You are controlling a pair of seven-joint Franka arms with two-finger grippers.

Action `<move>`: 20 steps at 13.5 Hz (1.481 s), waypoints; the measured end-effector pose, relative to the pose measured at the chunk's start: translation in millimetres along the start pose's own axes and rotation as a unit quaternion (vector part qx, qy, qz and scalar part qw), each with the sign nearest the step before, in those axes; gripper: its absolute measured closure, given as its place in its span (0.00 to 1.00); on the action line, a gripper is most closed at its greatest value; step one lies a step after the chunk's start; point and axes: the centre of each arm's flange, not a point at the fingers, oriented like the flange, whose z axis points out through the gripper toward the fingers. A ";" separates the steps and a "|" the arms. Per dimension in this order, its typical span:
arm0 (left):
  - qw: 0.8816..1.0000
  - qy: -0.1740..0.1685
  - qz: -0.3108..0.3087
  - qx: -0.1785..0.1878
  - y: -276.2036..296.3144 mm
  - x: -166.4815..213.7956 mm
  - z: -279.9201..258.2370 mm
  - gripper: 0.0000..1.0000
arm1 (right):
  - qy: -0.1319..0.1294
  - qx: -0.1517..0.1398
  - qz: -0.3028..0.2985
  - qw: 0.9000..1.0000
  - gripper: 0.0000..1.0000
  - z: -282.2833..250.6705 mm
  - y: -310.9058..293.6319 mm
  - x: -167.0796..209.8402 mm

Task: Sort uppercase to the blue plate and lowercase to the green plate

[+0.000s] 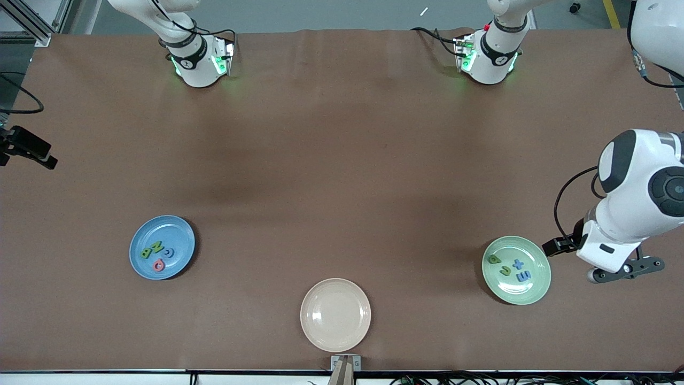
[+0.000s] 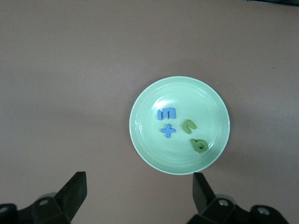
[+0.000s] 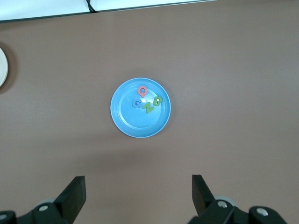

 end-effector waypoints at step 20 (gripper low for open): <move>1.000 -0.011 0.005 -0.022 -8.1 -51.7 -137.2 0.00 | -0.027 0.003 -0.016 0.999 0.00 -10.2 -15.6 -21.1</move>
